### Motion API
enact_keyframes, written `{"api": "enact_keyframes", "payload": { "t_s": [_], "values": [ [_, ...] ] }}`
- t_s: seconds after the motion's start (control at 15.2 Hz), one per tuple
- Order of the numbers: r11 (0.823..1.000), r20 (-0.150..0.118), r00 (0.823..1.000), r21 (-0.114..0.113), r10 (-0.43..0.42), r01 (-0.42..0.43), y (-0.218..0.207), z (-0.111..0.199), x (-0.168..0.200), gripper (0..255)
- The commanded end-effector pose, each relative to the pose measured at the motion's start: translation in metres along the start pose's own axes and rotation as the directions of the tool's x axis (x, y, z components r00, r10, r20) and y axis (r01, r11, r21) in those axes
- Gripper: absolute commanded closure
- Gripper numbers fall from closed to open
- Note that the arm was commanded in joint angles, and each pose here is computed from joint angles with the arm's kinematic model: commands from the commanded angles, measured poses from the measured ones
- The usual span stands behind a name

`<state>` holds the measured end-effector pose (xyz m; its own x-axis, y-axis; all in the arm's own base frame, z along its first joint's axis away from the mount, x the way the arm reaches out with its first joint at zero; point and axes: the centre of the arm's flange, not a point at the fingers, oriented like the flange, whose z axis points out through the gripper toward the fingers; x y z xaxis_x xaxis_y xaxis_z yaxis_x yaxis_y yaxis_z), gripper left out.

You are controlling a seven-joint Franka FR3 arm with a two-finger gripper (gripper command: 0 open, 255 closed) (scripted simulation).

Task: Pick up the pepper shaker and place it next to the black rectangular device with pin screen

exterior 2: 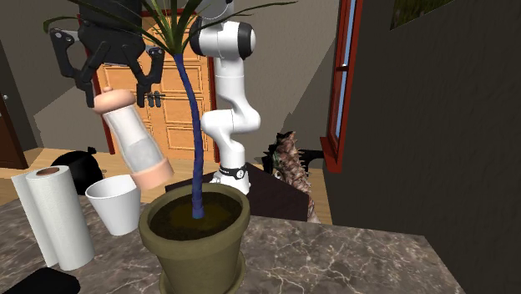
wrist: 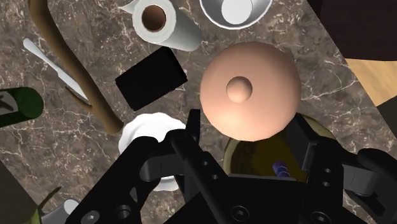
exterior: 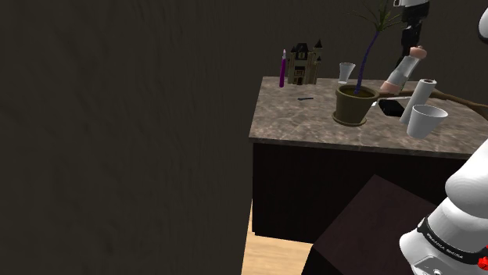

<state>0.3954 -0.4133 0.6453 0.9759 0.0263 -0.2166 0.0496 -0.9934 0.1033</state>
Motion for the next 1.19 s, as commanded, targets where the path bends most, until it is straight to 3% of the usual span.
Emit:
{"api": "enact_keyframes", "payload": {
  "t_s": [0.0,0.53,0.59,0.66,1.12],
  "values": [
    [1.000,-0.001,1.000,0.000,0.000,0.000,-0.001,0.011,0.003,255],
    [1.000,-0.001,1.000,0.000,0.000,0.000,-0.006,0.052,0.012,255],
    [1.000,0.000,1.000,0.000,0.000,0.000,-0.006,0.046,0.010,255],
    [1.000,0.000,1.000,0.000,0.000,0.000,-0.006,0.046,0.010,0],
    [0.998,-0.061,0.998,0.066,0.013,-0.009,-0.045,0.119,-0.028,0]
  ]
}}
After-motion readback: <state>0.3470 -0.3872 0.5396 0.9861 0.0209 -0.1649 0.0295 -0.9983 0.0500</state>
